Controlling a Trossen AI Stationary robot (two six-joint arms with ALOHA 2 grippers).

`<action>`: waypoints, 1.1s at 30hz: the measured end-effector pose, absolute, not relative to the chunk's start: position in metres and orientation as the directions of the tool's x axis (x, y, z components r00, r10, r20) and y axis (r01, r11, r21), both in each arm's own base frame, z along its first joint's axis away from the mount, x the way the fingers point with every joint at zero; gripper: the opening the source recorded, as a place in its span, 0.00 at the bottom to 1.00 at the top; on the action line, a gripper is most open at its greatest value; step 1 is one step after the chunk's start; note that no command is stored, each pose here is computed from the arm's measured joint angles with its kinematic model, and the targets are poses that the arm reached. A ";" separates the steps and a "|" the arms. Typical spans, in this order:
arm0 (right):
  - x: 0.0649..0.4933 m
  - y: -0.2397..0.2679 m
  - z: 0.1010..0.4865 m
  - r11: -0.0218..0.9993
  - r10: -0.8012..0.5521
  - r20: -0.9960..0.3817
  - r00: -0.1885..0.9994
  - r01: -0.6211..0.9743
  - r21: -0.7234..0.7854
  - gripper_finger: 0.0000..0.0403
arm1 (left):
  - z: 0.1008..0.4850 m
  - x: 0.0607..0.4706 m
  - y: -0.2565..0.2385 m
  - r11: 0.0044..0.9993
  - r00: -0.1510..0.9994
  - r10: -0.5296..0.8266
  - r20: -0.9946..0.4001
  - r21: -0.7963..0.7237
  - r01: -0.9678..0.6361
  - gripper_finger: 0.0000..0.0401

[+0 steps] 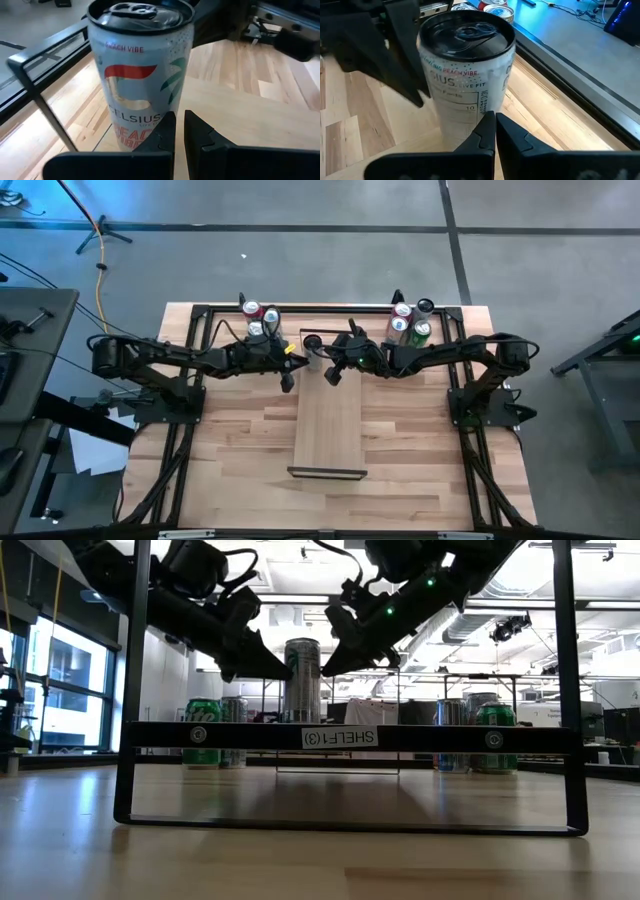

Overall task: Place canned beverage on shelf
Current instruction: Put the left white-pink soda can on the shelf

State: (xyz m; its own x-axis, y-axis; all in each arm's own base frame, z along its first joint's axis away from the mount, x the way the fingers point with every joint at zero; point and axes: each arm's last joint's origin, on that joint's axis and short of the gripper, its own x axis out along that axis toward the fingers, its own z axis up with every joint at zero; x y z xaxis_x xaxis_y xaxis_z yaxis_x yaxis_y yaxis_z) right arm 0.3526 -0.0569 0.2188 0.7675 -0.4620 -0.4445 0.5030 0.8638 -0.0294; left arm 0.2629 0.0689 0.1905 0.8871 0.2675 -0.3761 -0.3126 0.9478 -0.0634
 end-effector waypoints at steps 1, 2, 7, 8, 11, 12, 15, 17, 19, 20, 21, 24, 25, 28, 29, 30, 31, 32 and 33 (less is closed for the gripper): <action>0.353 -0.057 0.219 0.864 -0.462 -0.445 0.768 0.502 -0.030 0.00 | 0.191 0.263 0.070 0.946 0.886 0.273 -0.376 -0.063 -0.318 0.00; 0.353 -0.056 0.219 0.865 -0.460 -0.445 0.768 0.501 -0.030 0.00 | 0.191 0.262 0.072 0.944 0.884 0.279 -0.376 -0.063 -0.324 0.00; 0.353 -0.053 0.219 0.869 -0.452 -0.445 0.773 0.494 -0.027 0.00 | 0.191 0.261 0.077 0.936 0.877 0.299 -0.376 -0.062 -0.346 0.00; 0.353 -0.053 0.219 0.870 -0.452 -0.445 0.773 0.493 -0.027 0.00 | 0.191 0.261 0.077 0.936 0.877 0.299 -0.376 -0.063 -0.346 0.00; 0.353 -0.053 0.219 0.870 -0.452 -0.445 0.773 0.493 -0.027 0.00 | 0.191 0.261 0.077 0.936 0.877 0.299 -0.376 -0.063 -0.346 0.00; 0.353 -0.053 0.219 0.870 -0.452 -0.445 0.773 0.492 -0.029 0.00 | 0.191 0.261 0.077 0.938 0.879 0.294 -0.375 -0.065 -0.342 0.00; 0.353 -0.053 0.219 0.870 -0.453 -0.446 0.772 0.493 -0.030 0.00 | 0.191 0.259 0.076 0.940 0.875 0.285 -0.390 -0.066 -0.336 0.00; 0.353 -0.053 0.218 0.870 -0.452 -0.451 0.769 0.491 -0.035 0.00 | 0.194 0.254 0.074 0.940 0.868 0.282 -0.408 -0.065 -0.336 0.00; 0.352 -0.053 0.217 0.873 -0.451 -0.465 0.762 0.485 -0.051 0.00 | 0.200 0.247 0.072 0.941 0.857 0.279 -0.433 -0.057 -0.335 0.00; 0.352 -0.052 0.216 0.875 -0.448 -0.473 0.758 0.480 -0.059 0.00 | 0.203 0.242 0.071 0.942 0.852 0.277 -0.445 -0.051 -0.333 0.00; 0.351 -0.050 0.215 0.877 -0.445 -0.484 0.754 0.476 -0.065 0.00 | 0.207 0.237 0.069 0.943 0.847 0.276 -0.454 -0.044 -0.331 0.00; 0.351 -0.044 0.213 0.896 -0.409 -0.506 0.760 0.440 -0.064 0.00 | 0.219 0.222 0.065 0.947 0.840 0.276 -0.467 -0.019 -0.321 0.00; 0.351 -0.042 0.213 0.904 -0.392 -0.507 0.767 0.424 -0.056 0.00 | 0.223 0.217 0.064 0.947 0.842 0.278 -0.462 -0.015 -0.321 0.00; 0.352 -0.037 0.214 0.905 -0.393 -0.504 0.769 0.420 -0.066 0.00 | 0.236 0.202 0.060 0.945 0.853 0.288 -0.435 -0.013 -0.326 0.00; 0.352 -0.037 0.214 0.899 -0.409 -0.501 0.763 0.432 -0.075 0.00 | 0.241 0.198 0.059 0.945 0.859 0.290 -0.421 -0.018 -0.328 0.00; 0.352 -0.037 0.214 0.890 -0.428 -0.496 0.755 0.448 -0.086 0.00 | 0.245 0.193 0.057 0.944 0.866 0.293 -0.406 -0.020 -0.329 0.00; 0.351 -0.038 0.214 0.881 -0.447 -0.492 0.747 0.463 -0.096 0.00 | 0.250 0.189 0.056 0.943 0.873 0.297 -0.388 -0.023 -0.331 0.00; 0.351 -0.039 0.214 0.871 -0.466 -0.488 0.738 0.479 -0.106 0.00 | 0.254 0.185 0.055 0.943 0.879 0.299 -0.372 -0.027 -0.332 0.00; 0.351 -0.039 0.214 0.865 -0.478 -0.485 0.733 0.489 -0.112 0.00 | 0.258 0.180 0.054 0.943 0.886 0.301 -0.353 -0.030 -0.332 0.00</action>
